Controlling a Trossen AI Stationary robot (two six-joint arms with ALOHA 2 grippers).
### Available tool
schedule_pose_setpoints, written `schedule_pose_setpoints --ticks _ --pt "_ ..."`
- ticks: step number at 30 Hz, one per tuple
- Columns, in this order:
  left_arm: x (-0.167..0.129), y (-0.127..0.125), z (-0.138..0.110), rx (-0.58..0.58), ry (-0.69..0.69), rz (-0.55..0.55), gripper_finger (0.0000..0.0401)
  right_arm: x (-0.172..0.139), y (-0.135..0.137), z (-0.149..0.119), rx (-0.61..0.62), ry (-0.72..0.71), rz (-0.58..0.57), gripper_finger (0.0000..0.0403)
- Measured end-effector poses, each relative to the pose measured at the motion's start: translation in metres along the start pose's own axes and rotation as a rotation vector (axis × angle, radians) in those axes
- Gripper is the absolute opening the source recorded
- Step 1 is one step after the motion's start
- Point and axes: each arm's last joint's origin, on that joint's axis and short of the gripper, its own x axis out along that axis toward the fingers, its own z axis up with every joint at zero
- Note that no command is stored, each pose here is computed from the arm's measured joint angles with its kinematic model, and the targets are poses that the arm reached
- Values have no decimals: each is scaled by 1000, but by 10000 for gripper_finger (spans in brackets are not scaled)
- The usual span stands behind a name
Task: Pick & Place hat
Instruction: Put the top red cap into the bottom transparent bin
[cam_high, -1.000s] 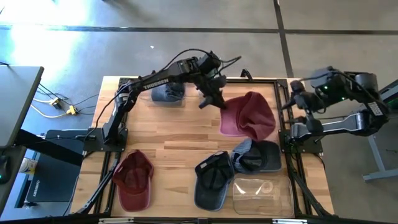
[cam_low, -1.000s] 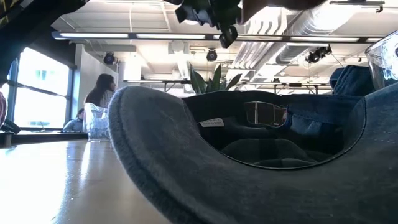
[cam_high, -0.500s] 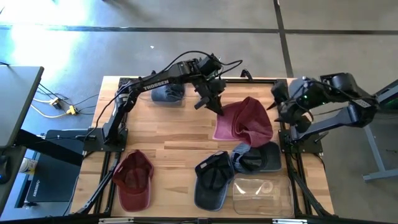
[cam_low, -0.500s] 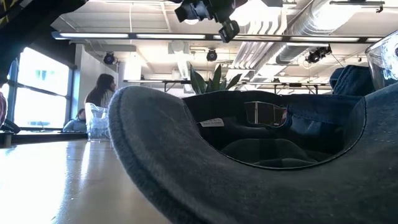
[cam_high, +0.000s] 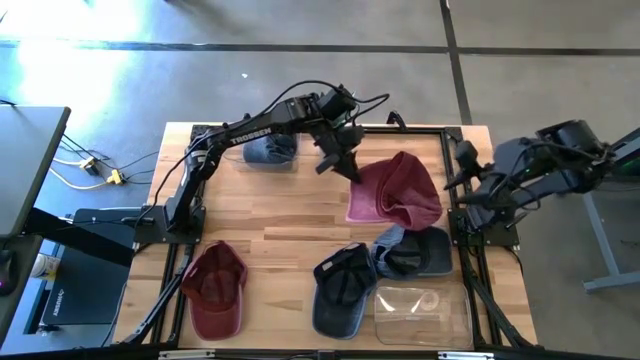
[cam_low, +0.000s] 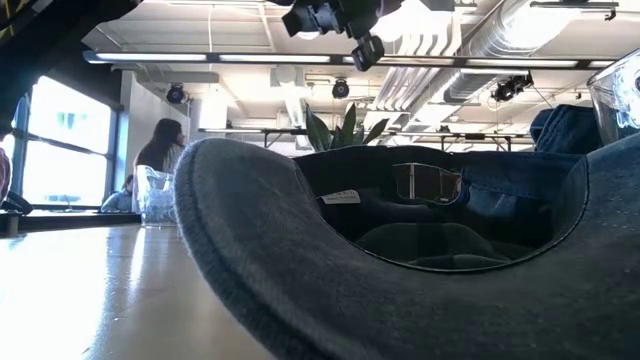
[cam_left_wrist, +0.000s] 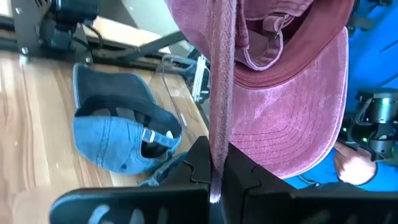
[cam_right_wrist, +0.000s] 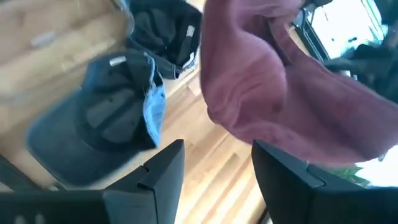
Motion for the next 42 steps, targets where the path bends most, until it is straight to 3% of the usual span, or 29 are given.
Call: schedule_pose_setpoints --ticks 4,8,16,19,22,24,26,33,36,39,42 --pt "0 0 5 16 -32 0 0 10 -6 7 -129 41 -19 171" --pt "0 0 9 22 -52 1 0 19 -12 16 -175 27 -29 170" --pt "0 0 11 30 -68 3 0 33 -19 24 -230 77 -28 217" --pt "0 0 12 27 -72 17 0 40 -21 28 -197 90 -22 183" --pt "0 2 13 15 -80 64 3 47 -22 32 -137 73 31 104" --pt "0 2 13 19 -86 96 11 51 -22 34 -71 64 61 40" --pt "0 3 13 20 -89 115 27 53 -22 36 11 53 80 15" --pt "0 21 4 -1 -53 214 145 53 -24 36 475 -8 217 9" --pt "-12 26 -2 -17 -12 338 190 56 -26 37 742 -1 264 15" --pt "-22 34 -13 -61 73 480 213 63 -31 40 977 20 354 8" --pt "-35 33 -20 -70 148 545 216 71 -34 43 1197 59 440 11"
